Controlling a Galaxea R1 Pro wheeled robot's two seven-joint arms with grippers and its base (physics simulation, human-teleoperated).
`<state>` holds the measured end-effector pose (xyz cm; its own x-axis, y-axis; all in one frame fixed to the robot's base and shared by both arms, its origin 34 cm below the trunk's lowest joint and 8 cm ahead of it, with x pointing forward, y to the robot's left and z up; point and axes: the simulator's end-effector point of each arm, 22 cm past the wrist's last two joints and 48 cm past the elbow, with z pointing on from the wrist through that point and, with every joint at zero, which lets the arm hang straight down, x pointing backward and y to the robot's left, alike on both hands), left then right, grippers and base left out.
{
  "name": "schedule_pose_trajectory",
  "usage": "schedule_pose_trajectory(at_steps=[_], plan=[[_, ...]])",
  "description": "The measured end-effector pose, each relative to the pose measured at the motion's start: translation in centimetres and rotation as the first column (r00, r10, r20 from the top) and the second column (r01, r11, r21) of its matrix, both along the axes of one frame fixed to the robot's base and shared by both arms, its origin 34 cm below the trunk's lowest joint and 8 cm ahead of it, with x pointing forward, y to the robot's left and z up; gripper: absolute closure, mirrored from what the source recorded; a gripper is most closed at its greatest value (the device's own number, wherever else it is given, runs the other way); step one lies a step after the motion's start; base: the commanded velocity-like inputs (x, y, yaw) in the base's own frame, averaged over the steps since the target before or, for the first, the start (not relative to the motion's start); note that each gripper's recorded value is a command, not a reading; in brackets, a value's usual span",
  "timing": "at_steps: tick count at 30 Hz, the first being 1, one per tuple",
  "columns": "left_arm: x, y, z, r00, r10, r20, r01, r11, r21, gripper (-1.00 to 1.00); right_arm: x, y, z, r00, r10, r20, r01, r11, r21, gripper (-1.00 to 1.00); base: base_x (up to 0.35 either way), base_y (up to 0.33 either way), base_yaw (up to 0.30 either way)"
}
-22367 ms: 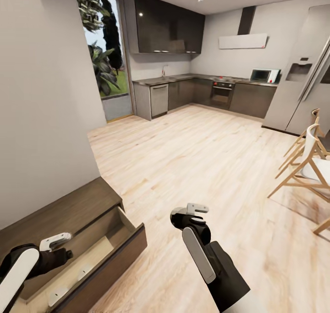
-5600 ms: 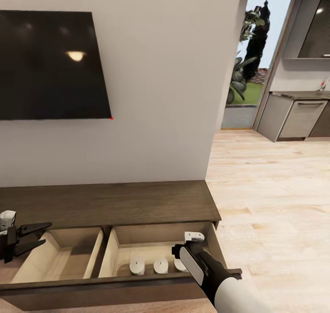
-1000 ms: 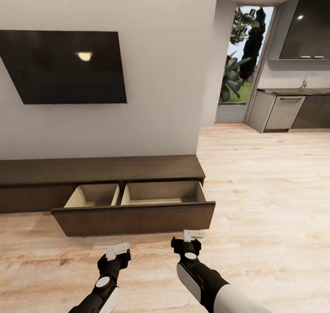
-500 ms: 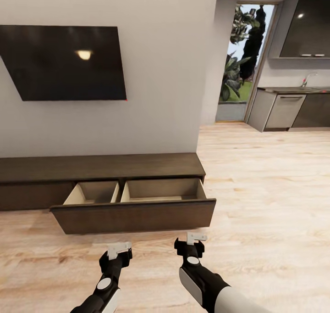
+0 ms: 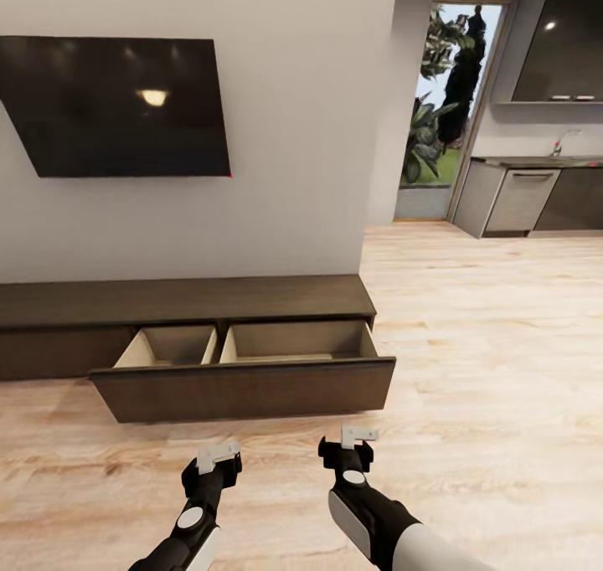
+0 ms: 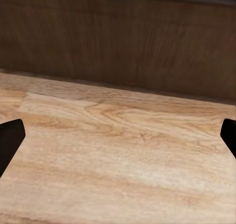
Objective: Place each of the two pumpkins and all three candles from the living room inside a cabinet in the living room (use any cabinet), then make sure every cabinet is closed, and position the cauldron so it is next to a table in the living room.
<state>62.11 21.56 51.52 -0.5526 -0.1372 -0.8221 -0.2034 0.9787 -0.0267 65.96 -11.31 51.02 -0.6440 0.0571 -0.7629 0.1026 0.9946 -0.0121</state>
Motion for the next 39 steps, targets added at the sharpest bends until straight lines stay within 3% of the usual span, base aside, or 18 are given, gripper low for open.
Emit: schedule_pose_trajectory(at_steps=[18,26,39], plan=[[-0.6,0.1,-3.7,1.000,0.003,0.001,-0.003,1.000,-0.003,-1.00,-0.8,0.3,-4.0,1.000,0.017,-0.006,-0.017,1.000,0.010,-1.00,0.000,0.000,0.000],[-0.6,0.0,-3.7,1.000,-0.003,0.004,0.003,1.000,-0.001,-1.00,-0.8,0.3,-4.0,1.000,0.016,-0.006,-0.016,1.000,0.011,-1.00,0.004,0.000,0.000],[-0.6,-0.2,-3.7,1.000,-0.014,0.001,0.014,1.000,0.004,-1.00,-0.8,0.3,-3.9,1.000,0.018,-0.003,-0.017,1.000,0.011,-1.00,0.268,0.000,0.000]])
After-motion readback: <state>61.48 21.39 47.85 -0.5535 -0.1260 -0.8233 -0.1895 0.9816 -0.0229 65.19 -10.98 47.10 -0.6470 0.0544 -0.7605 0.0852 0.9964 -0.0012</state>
